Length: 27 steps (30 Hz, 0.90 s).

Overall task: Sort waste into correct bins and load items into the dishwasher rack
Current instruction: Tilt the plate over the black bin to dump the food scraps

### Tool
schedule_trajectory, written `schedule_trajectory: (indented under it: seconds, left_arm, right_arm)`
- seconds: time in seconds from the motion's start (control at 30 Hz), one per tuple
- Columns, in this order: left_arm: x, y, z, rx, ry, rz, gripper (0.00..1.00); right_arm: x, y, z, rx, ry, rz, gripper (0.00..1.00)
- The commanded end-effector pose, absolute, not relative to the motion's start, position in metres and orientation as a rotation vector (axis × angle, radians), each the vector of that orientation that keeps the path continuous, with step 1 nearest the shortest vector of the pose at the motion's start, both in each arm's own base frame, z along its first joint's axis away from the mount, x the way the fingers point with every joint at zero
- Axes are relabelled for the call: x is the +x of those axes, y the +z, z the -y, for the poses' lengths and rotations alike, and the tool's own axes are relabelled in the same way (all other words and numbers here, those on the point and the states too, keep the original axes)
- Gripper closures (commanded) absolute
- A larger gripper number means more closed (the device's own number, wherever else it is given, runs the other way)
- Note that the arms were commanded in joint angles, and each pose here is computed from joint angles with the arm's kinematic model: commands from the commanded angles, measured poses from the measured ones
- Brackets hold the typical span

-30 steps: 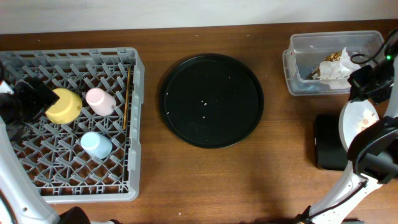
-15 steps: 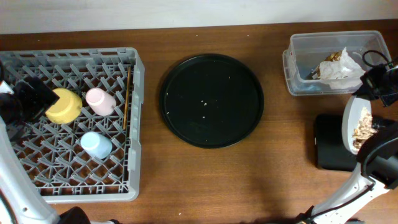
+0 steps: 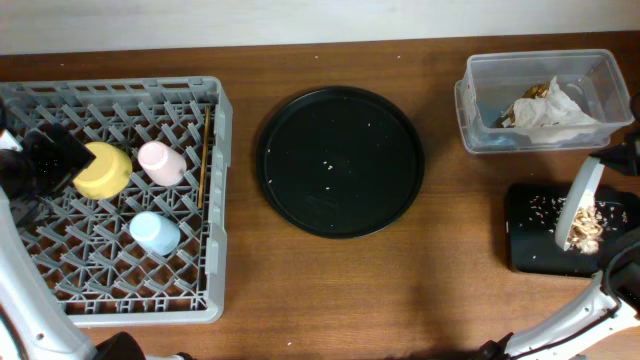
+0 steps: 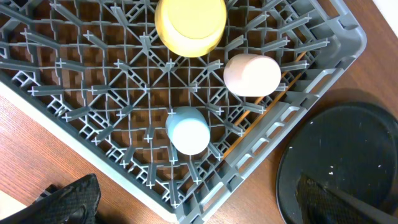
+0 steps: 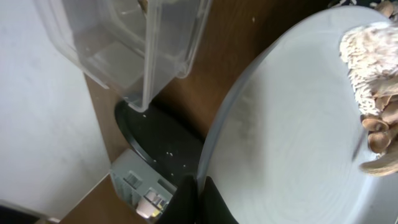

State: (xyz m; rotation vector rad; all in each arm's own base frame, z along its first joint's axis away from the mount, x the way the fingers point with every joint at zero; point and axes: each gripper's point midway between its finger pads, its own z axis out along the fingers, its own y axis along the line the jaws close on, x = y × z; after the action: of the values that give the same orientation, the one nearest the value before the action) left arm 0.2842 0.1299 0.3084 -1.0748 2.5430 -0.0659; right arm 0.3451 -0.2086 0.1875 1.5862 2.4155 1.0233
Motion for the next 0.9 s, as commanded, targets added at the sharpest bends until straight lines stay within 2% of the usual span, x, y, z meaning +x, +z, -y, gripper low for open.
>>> schedule_trajectory:
  seconds: [0.0,0.33,0.73,0.77,0.87]
  left_arm:
    - [0.285,0.307,-0.132,-1.098,-0.071,-2.539,0.00]
    - [0.285,0.306,-0.132,-1.098,-0.071,-2.539,0.00]
    - [0.285,0.307,-0.132,-1.098,-0.071,-2.539,0.00]
    - [0.285,0.306,-0.132,-1.098,-0.071,-2.539,0.00]
    - [0.285,0.307,-0.132,-1.098,-0.071,-2.539,0.00]
  right_arm:
    - [0.342,0.205,0.209,1.529,1.081,-2.365,0.96]
    - [0.352,0.223,0.200,1.346,1.240,-2.300,0.96]
    - [0.351,0.216,0.203,1.372,1.255,-2.296,0.96]
    - [0.353,0.222,0.202,1.289,1.273,-2.282,0.96]
    - [0.350,0.219,0.207,1.357,1.283,-2.260,0.96]
